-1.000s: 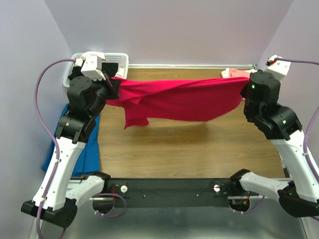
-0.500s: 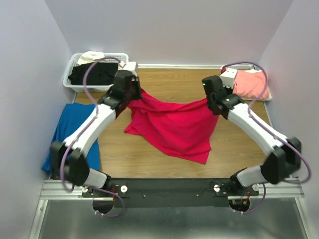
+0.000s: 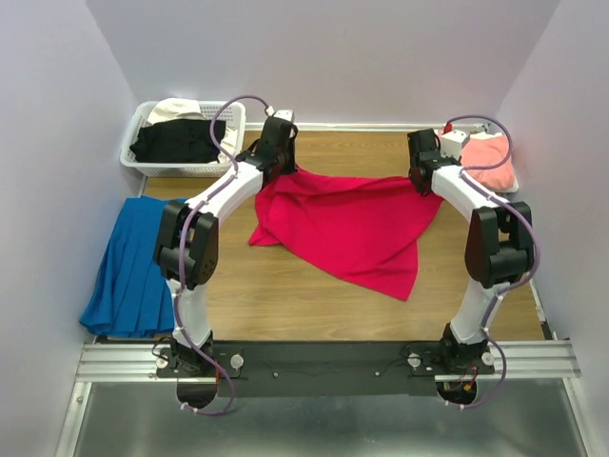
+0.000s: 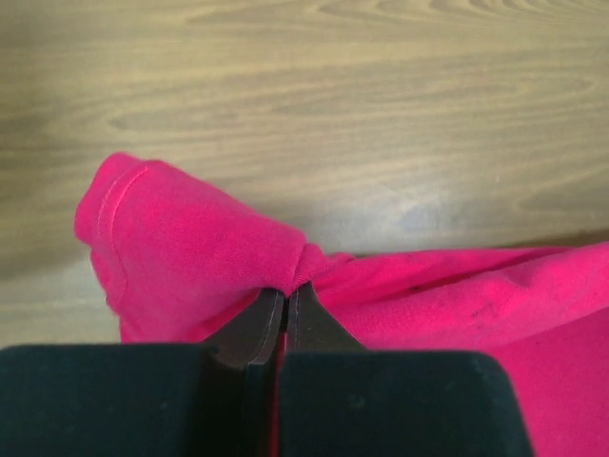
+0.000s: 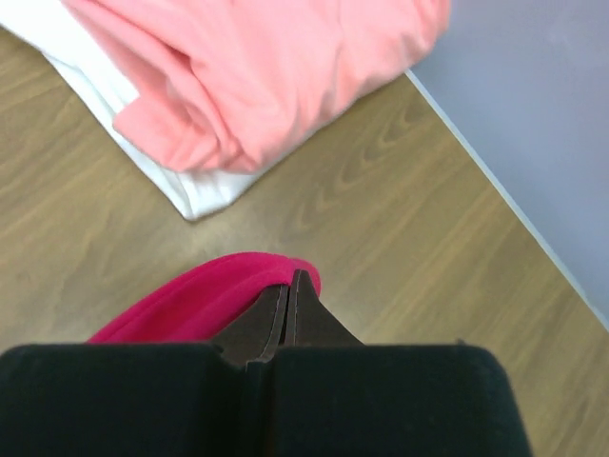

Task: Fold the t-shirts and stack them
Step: Flatten out the tshirt

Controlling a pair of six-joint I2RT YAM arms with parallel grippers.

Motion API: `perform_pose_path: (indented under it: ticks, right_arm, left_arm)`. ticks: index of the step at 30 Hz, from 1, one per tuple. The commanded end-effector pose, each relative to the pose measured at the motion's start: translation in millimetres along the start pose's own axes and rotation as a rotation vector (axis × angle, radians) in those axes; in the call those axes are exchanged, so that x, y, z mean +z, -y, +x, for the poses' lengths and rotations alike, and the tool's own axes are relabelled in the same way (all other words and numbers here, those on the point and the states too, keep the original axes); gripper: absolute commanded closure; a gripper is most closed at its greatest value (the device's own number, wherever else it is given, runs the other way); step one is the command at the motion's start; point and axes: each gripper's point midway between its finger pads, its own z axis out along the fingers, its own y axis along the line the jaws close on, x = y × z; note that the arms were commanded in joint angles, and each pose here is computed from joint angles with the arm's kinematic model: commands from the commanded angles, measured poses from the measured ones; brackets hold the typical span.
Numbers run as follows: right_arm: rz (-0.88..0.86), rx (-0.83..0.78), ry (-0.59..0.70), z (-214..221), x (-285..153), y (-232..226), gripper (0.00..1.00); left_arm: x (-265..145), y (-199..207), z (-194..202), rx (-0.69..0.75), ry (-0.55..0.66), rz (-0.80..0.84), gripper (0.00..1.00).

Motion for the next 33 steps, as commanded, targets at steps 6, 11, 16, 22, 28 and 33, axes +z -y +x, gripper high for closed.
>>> perform_pose_path:
  ticks: [6,11,16,22,28,33]
  right_arm:
    - [0.026,0.035,0.004,-24,48,-18,0.99]
    - [0.025,0.03,-0.011,-26,62,-18,0.99]
    - [0.015,0.015,-0.03,-19,68,-22,0.99]
    - [0.013,0.009,-0.039,-16,73,-24,0.99]
    - [0.0,0.011,-0.042,-17,74,-26,0.99]
    - [-0.013,0.017,-0.048,-17,74,-28,0.99]
  left_arm:
    - [-10,-29,-30,0.064,0.028,-0.194,0.43]
    - [-42,-39,-33,0.029,0.06,-0.208,0.27]
    - [-53,-41,13,0.002,-0.03,-0.159,0.27]
    - [-68,-30,80,-0.008,-0.132,-0.049,0.28]
    - [-77,-38,117,-0.033,-0.198,-0.073,0.31]
    - [-62,-50,135,-0.086,-0.257,-0.167,0.36]
